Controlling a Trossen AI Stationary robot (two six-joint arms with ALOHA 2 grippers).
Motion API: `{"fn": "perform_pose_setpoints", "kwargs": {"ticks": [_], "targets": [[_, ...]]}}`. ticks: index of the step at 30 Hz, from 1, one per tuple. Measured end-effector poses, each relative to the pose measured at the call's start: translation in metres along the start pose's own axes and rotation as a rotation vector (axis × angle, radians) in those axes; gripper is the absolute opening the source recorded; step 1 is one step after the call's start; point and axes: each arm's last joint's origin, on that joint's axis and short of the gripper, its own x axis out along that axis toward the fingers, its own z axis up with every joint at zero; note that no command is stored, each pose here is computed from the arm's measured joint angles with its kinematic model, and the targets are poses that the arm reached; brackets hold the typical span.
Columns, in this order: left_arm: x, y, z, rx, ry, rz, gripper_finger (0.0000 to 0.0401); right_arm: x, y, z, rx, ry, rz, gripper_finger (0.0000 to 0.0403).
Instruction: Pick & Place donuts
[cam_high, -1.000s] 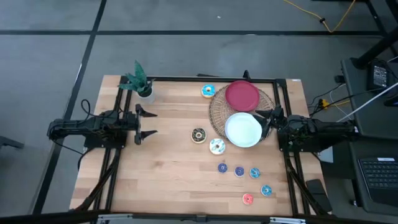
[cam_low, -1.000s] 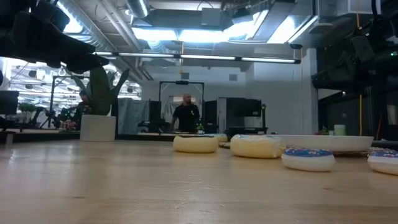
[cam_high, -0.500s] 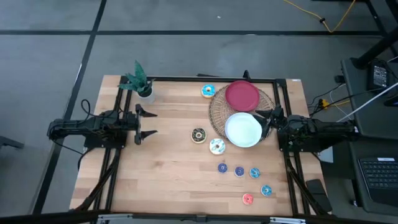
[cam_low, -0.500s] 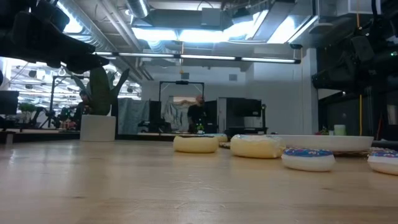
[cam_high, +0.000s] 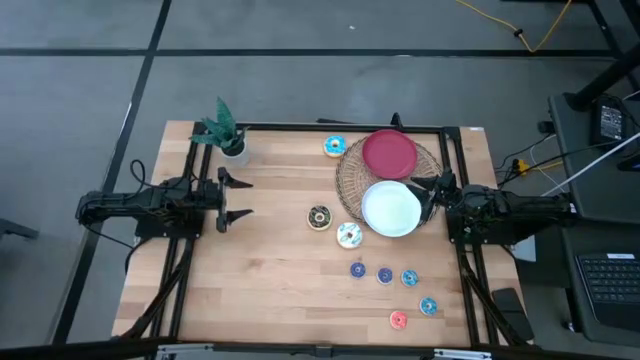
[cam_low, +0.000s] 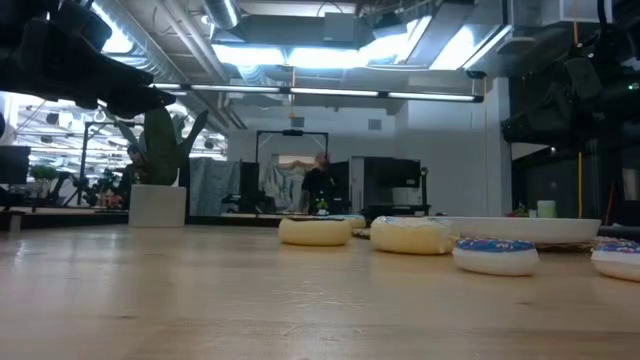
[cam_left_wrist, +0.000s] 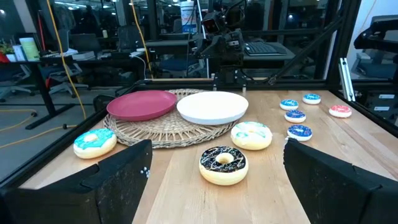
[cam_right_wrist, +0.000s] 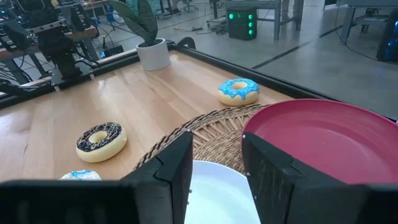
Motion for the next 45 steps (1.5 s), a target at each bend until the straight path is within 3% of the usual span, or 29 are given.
{"fn": "perform_pose_setpoints", "kwargs": {"ticks": [31,45], "targets": [[0.0,0.0,0.0,0.0,0.0,0.0,0.0353,0.0,0.0,0.0,0.006,0.0,0.001,0.014],[0.0,0.0,0.0,0.0,0.0,0.0,0.0354,-0.002,0.005,0.017,0.182,-0.064,0.051,0.0141]]}}
